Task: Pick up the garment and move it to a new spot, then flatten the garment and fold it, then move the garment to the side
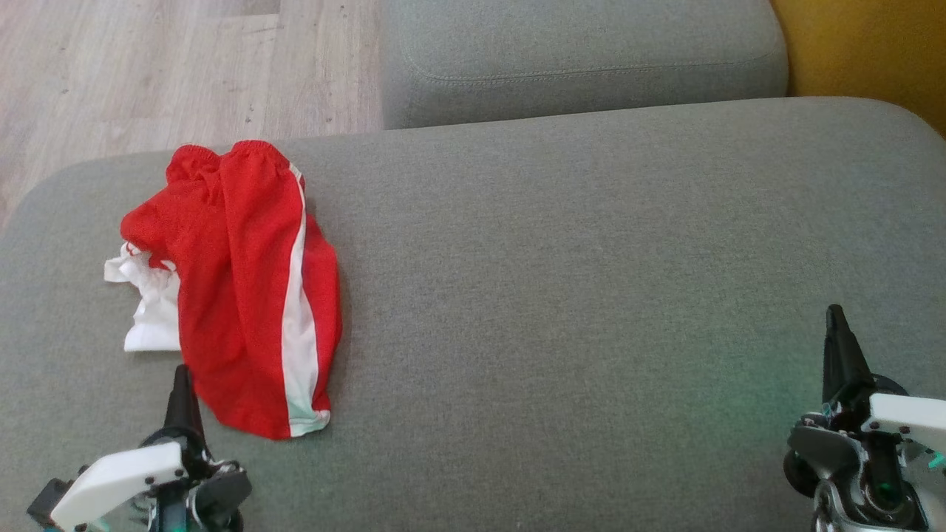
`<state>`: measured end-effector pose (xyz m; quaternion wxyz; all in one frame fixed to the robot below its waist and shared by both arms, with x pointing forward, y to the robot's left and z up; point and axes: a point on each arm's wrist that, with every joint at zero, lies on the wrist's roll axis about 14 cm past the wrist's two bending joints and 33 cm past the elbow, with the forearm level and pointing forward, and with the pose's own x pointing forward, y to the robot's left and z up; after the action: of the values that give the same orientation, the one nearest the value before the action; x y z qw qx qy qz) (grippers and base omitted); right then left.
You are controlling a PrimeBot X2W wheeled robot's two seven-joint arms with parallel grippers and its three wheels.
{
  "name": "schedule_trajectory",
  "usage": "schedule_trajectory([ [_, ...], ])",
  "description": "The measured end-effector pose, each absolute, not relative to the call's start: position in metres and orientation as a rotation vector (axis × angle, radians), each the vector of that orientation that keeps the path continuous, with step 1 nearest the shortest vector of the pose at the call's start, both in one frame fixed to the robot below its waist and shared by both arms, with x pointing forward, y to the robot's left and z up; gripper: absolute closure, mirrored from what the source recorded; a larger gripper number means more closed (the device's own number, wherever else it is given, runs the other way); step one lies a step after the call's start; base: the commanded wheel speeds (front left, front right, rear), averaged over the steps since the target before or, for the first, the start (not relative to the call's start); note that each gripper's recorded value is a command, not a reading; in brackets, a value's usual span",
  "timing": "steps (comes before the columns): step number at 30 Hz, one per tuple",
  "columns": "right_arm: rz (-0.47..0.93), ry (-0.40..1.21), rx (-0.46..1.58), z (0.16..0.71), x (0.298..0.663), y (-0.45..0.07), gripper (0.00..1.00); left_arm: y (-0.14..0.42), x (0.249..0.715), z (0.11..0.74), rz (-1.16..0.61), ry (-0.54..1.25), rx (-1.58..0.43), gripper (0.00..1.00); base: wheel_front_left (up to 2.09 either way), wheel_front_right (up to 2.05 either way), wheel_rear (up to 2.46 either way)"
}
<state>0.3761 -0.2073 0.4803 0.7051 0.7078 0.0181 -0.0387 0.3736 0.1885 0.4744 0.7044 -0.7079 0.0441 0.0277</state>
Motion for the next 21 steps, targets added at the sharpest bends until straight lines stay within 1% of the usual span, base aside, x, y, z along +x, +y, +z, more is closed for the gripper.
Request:
schedule_trajectory([
  [2, -0.086, 0.04, 1.574, 0.48, 0.376, -0.207, 1.0, 0.188, 0.374, 0.474, 0.062, 0.098, -1.574, 1.0, 0.0, 0.0, 0.0],
  [3, -0.086, 0.04, 1.574, 0.48, 0.376, -0.207, 0.0, 0.188, 0.374, 0.474, 0.062, 0.098, -1.574, 0.0, 0.0, 0.0, 0.0],
  [9, -0.186, 0.135, 1.581, 0.44, 0.355, -0.206, 0.0, 0.185, 0.352, 0.435, 0.16, 0.195, -1.584, 0.0, 0.0, 0.0, 0.0],
  [21, -0.188, 0.122, 1.526, 0.443, 0.354, -0.206, 0.0, 0.189, 0.351, 0.438, 0.173, 0.163, -1.559, 0.0, 0.0, 0.0, 0.0],
])
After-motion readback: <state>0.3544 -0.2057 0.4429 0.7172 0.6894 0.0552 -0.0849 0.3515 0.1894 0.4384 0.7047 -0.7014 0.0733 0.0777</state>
